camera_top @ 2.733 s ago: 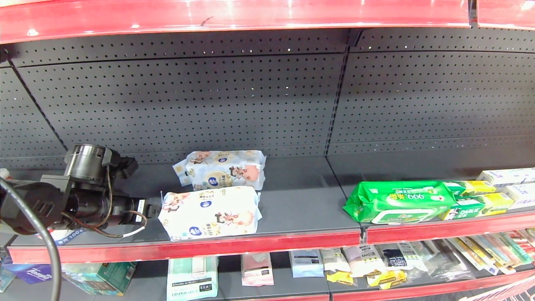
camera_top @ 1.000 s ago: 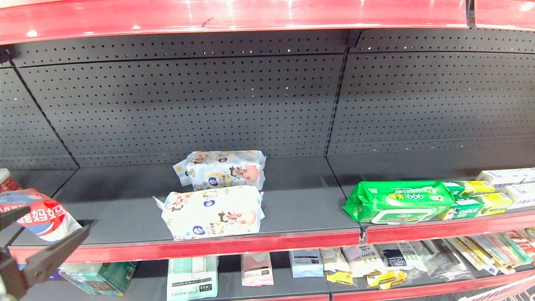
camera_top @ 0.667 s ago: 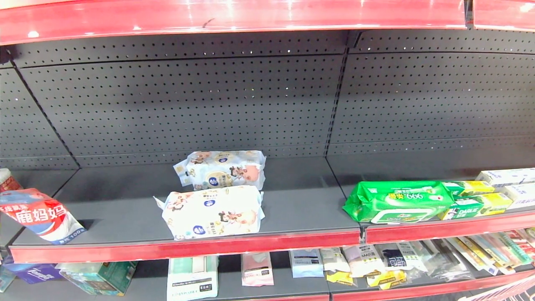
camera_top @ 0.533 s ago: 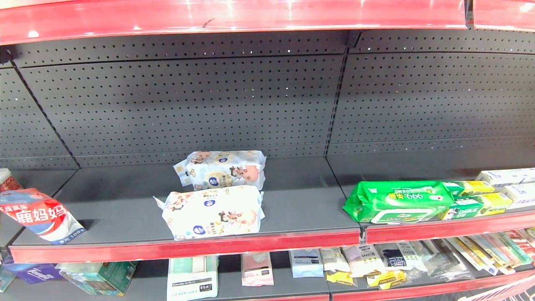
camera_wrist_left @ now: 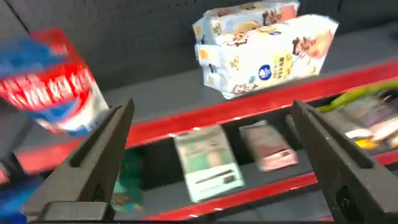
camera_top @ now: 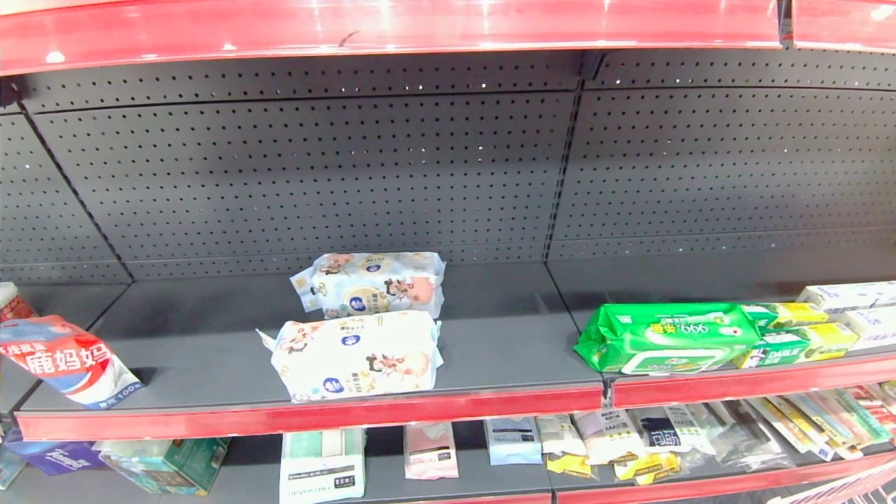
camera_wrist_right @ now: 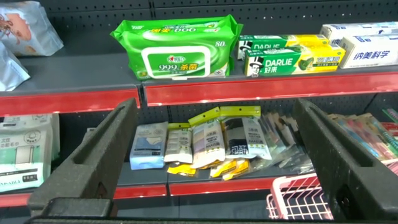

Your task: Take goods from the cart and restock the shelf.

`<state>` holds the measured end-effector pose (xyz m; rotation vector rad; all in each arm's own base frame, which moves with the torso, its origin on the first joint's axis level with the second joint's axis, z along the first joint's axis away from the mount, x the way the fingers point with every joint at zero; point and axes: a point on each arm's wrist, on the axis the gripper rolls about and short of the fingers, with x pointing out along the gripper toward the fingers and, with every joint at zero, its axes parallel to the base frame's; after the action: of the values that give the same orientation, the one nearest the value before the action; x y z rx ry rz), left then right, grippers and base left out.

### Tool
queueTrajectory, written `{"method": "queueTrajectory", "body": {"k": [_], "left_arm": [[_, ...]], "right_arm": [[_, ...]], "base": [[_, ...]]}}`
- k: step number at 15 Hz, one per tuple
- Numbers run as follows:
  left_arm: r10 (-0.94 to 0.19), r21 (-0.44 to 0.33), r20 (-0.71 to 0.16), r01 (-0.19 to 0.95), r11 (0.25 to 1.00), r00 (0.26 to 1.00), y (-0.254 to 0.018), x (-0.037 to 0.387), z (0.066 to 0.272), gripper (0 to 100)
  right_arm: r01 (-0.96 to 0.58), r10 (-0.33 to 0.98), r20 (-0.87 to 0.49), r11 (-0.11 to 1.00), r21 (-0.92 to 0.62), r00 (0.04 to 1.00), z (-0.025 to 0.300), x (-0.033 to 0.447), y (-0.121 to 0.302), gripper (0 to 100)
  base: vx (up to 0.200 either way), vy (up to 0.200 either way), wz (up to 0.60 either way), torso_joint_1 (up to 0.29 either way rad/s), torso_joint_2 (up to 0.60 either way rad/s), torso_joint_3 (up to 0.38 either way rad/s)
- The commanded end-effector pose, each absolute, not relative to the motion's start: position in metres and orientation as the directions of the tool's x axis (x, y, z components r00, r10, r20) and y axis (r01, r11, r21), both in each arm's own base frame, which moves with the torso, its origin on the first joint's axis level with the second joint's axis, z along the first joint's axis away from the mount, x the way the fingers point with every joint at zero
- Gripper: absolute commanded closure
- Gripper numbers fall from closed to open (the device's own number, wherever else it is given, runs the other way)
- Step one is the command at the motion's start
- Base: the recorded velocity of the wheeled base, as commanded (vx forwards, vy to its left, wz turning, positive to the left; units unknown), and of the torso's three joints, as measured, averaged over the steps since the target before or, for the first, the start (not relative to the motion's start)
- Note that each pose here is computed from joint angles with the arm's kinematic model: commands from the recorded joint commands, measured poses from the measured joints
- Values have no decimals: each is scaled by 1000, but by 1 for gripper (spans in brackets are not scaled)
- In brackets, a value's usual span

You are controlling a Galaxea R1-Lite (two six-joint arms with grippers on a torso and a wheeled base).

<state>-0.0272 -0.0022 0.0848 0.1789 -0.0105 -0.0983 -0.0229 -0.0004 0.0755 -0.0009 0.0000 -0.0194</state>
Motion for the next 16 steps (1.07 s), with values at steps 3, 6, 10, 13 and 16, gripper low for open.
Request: {"method": "queueTrajectory", "body": {"k": [3,6,10,13,16], "left_arm": [[57,48,0,-57,997,998,1,-25,81,0],[104,18,20,-104,994,994,2,-25,81,0],[103,21,20,-103,994,995,2,-25,81,0],[92,24,20,-92,995,996,2,-25,81,0],[93,24,20,-94,995,995,2,-25,81,0]], "right_arm": [[20,-20,-3,1000,-2,1000,75,-23,0,0],[20,-20,-3,1000,-3,1000,75,-23,0,0],[20,-20,-3,1000,-3,1000,75,-23,0,0],[21,-21,-2,1000,-3,1000,76,-23,0,0],[23,-23,-3,1000,-3,1000,75,-23,-1,0]], "base": [[0,0,0,0,0,0],[0,0,400,2,2,2],[0,0,150,-1,1,1],[0,0,0,0,0,0],[0,0,0,0,0,0]]}}
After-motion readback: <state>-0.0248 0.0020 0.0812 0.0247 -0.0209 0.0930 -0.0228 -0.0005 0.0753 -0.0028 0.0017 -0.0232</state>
